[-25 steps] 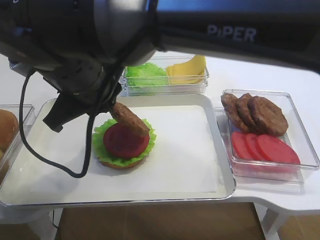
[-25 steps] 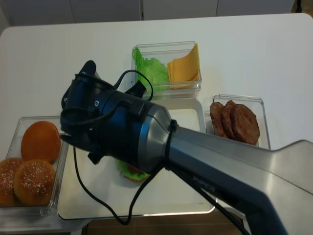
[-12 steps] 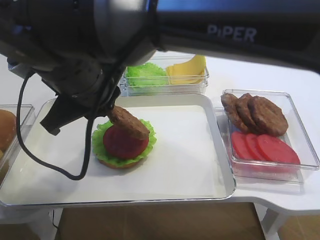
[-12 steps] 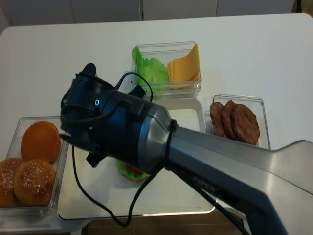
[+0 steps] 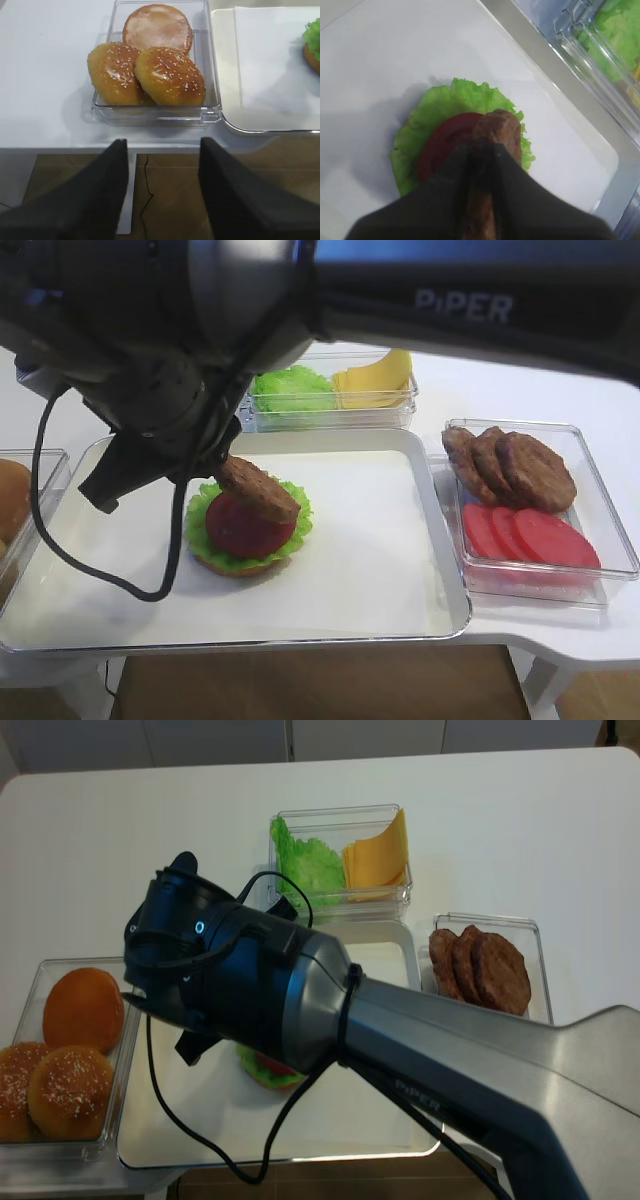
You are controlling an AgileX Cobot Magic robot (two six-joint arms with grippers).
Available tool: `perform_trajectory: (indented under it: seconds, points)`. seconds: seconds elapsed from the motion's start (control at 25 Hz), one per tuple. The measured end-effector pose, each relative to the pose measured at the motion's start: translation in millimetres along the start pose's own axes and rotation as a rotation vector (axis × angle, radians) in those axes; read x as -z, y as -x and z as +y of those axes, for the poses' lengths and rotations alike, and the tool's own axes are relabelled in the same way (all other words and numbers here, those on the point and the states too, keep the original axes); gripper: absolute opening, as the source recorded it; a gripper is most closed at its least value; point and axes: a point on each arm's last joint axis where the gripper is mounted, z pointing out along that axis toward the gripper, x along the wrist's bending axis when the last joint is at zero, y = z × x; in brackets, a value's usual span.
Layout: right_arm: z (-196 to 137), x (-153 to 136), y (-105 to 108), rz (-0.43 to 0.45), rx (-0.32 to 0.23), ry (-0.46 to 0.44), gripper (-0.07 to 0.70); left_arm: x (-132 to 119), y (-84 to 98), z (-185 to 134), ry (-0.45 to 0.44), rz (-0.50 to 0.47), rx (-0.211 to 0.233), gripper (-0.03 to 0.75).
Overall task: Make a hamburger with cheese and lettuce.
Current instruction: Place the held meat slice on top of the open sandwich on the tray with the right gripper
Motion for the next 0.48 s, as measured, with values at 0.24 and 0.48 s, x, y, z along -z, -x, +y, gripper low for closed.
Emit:
perform_trajectory:
  seconds: [0.24, 0.48]
  points:
    - [-0.7, 0.0, -1.7, 0.019, -0.007, -0.008, 0.1, 0.0, 0.0, 0.0, 0.0, 0.0, 0.0, 0.344]
    - [-1.3, 0.1, -3.1, 0.034, -0.013, -0.014, 0.101, 0.0, 0.0, 0.0, 0.0, 0.0, 0.0, 0.344]
